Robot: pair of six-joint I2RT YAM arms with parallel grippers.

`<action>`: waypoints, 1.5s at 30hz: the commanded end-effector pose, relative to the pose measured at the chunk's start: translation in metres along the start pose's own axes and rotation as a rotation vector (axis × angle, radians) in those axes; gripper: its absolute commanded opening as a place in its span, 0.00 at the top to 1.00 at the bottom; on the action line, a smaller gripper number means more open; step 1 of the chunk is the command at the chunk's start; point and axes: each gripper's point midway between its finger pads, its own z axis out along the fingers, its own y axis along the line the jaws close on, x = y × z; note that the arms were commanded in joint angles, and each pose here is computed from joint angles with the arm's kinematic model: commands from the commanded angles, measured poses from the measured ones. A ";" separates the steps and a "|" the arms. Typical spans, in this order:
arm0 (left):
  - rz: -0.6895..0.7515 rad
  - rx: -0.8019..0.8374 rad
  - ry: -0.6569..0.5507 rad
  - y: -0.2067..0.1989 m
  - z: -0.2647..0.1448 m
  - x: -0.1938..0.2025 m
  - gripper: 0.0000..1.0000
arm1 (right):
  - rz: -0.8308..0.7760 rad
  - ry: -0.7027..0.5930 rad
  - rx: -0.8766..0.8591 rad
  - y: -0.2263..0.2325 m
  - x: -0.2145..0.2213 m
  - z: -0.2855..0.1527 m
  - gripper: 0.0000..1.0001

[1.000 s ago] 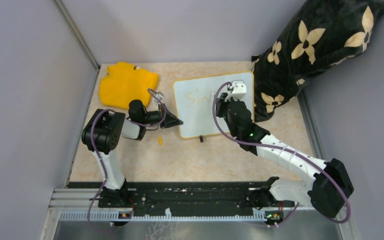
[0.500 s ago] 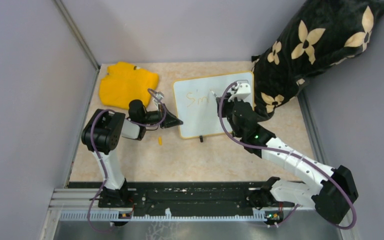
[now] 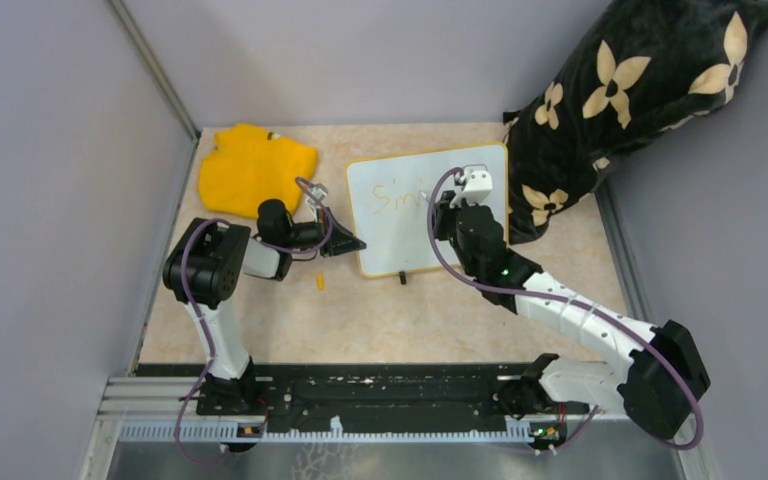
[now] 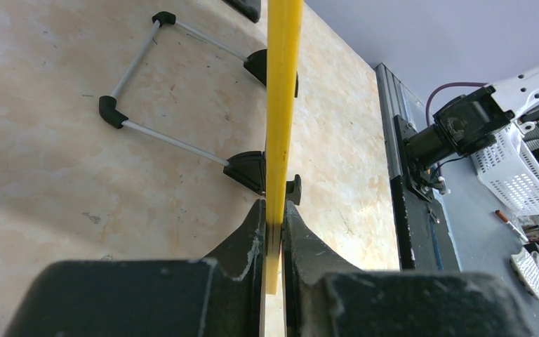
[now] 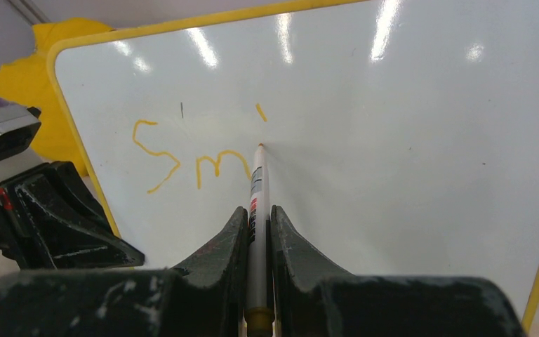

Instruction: Write a sentence on the whiteboard

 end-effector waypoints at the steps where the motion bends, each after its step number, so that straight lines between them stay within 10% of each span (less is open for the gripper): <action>1: -0.023 0.004 0.020 -0.002 0.002 0.004 1.00 | 0.026 -0.025 0.017 -0.003 -0.005 0.004 1.00; 28: -0.027 0.001 0.021 -0.002 0.002 0.005 1.00 | 0.010 0.055 0.021 -0.016 0.029 -0.011 1.00; 45: -0.023 0.001 0.019 -0.002 0.002 0.004 1.00 | 0.047 -0.044 0.008 -0.008 -0.023 -0.018 1.00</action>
